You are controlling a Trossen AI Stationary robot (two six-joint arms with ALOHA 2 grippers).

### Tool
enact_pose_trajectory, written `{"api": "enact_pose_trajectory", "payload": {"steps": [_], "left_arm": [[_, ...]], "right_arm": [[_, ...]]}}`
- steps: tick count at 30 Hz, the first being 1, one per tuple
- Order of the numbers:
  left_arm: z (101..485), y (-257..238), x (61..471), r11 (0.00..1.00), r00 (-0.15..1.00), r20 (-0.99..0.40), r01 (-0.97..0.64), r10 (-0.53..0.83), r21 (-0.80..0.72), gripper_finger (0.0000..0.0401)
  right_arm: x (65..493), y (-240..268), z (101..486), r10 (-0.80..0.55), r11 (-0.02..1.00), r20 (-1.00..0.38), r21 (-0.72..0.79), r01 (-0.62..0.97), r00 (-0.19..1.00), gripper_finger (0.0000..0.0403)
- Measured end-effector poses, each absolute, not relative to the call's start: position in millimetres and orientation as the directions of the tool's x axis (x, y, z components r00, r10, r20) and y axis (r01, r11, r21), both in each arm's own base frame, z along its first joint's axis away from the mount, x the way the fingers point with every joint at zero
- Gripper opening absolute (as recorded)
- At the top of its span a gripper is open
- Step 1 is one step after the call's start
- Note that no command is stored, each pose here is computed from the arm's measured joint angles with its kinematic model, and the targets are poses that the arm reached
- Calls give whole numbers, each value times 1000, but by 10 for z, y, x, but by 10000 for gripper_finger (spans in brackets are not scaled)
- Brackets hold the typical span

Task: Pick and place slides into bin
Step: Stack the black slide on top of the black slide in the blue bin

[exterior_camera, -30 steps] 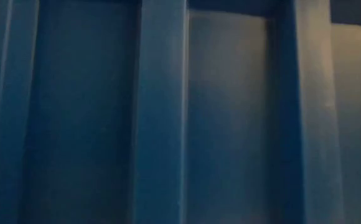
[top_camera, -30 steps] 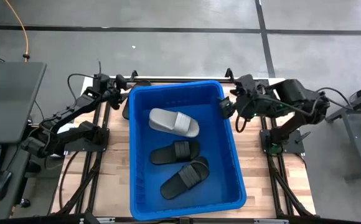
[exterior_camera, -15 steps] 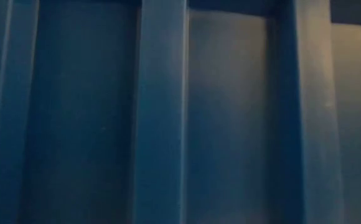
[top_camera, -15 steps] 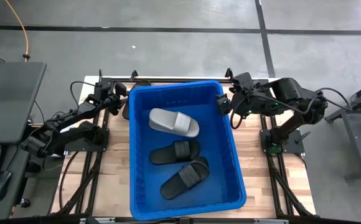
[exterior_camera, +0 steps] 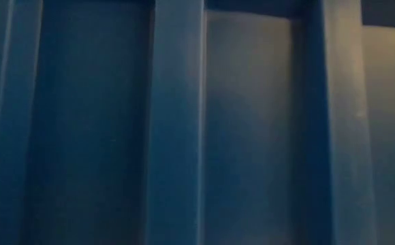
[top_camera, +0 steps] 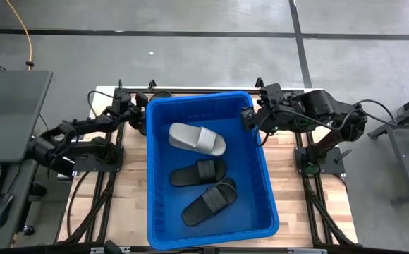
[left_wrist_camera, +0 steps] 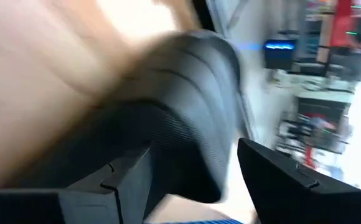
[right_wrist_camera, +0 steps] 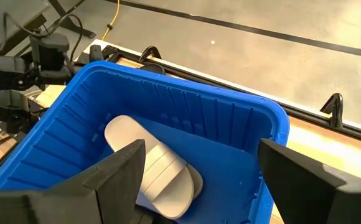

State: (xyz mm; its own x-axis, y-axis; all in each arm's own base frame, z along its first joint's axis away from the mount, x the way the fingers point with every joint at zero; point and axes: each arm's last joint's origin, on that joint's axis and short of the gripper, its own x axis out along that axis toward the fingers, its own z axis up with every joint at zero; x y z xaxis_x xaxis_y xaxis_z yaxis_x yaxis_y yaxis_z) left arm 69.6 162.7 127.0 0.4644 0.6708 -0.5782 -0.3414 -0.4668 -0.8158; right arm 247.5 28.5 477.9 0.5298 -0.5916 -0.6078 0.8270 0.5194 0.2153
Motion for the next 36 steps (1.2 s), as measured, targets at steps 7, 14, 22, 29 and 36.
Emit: {"api": "enact_pose_trajectory", "payload": {"steps": [7, 14, 22, 29, 36], "left_arm": [[1141, 1687, 847, -505, 453, -588, -303, 670, -808, 223], [1117, 1707, 851, -548, 426, -585, -220, 691, -807, 223], [1118, 1716, 845, -581, 386, -580, -129, 717, -804, 230], [1101, 1702, 846, -595, 361, -601, -140, 713, -791, 175], [1048, 1635, 828, -593, 349, -602, -147, 718, -792, 20]], "right_arm": [[2513, 293, 4758, -590, 519, -612, 212, 828, 527, 296], [2548, 305, 4733, -573, 524, -628, 213, 825, 526, 296], [2624, 320, 4682, -575, 527, -638, 191, 828, 513, 296], [2696, 342, 4640, -573, 530, -642, 184, 828, 510, 296], [2806, 391, 4556, -531, 548, -681, 179, 817, 505, 296]]}}
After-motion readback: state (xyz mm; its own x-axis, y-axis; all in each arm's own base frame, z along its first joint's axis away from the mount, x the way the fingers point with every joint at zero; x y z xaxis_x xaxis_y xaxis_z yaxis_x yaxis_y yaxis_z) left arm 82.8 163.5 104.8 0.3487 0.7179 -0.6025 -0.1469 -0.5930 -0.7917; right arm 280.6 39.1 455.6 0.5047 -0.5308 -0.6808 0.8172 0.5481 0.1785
